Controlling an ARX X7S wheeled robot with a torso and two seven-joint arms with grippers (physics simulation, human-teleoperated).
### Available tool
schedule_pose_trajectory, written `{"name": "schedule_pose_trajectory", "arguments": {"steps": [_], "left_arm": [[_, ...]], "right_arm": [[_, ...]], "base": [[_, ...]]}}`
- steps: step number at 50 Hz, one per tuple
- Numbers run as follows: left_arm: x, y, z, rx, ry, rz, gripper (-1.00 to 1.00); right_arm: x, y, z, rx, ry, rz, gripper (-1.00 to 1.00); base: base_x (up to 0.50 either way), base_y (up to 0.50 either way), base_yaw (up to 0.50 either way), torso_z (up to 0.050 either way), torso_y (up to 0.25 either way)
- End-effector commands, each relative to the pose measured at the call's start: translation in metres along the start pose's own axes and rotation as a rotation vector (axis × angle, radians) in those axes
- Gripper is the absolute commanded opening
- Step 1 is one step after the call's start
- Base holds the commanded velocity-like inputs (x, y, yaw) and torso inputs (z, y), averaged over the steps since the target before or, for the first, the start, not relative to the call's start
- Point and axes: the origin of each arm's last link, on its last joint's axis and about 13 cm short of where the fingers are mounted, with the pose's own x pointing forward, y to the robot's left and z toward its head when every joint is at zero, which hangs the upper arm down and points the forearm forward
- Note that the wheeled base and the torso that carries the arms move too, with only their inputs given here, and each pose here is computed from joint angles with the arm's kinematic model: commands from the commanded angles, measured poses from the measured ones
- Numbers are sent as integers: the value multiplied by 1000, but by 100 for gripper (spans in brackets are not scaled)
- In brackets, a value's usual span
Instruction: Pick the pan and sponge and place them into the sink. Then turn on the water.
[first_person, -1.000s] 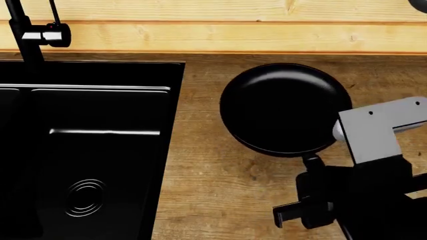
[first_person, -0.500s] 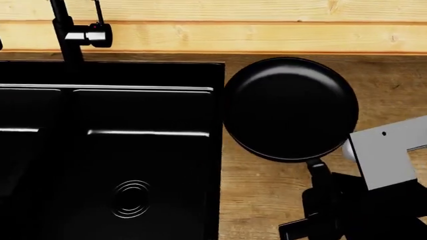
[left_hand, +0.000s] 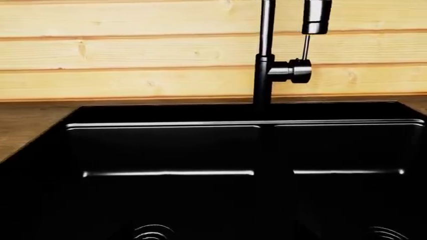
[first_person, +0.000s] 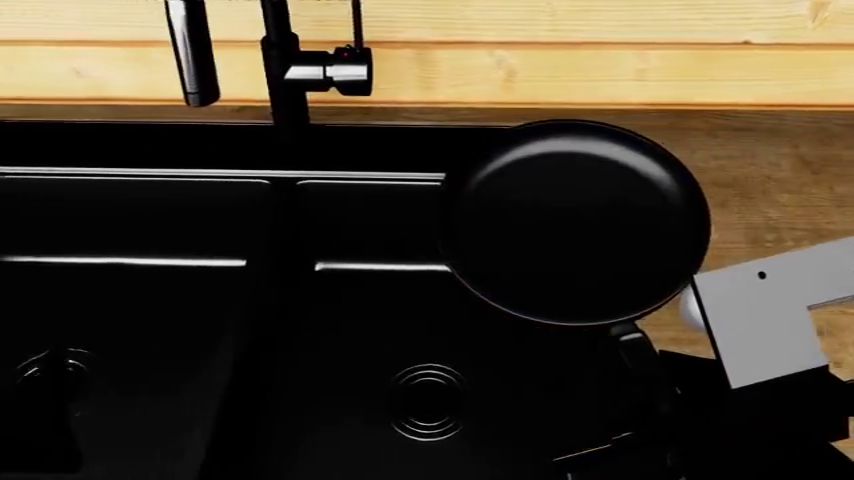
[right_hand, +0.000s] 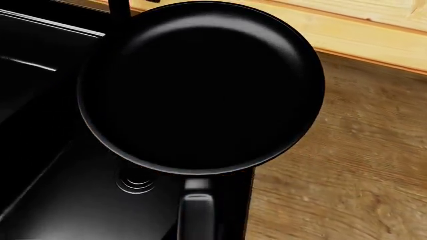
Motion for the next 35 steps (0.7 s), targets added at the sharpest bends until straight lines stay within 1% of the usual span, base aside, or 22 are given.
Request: {"name": "schedule_pose_trajectory", "arguments": {"steps": [1,6,10,16,20,26,35], "left_arm": [[-1,0,2,1,-4,1,100],[-1,0,3,3,-9,4,100],[0,-2,2,4,-6,2,100],[-1,1,3,7,-8,5,100],[0,-2,2,12,-7,2,100],[0,-3,2,13,-8,1,100],[-1,1,1,12,-6,0,100]], "right_arm": [[-1,-5,10,-17,-69,-43,-100],[-1,-5,12,-28,-73,-43,-100],[2,-4,7,-21,-63,-35,-100],[4,-3,5,-14,-52,-27,-100],[4,-2,3,-10,-49,-23,-100],[4,-2,2,-8,-49,-27,-100],[6,-2,-1,-1,-50,-18,-100]], "base": [[0,500,0,0,0],[0,500,0,2,2],[0,500,0,0,2],[0,500,0,0,2],[0,500,0,0,0],[0,500,0,2,2],[0,500,0,0,2]]}}
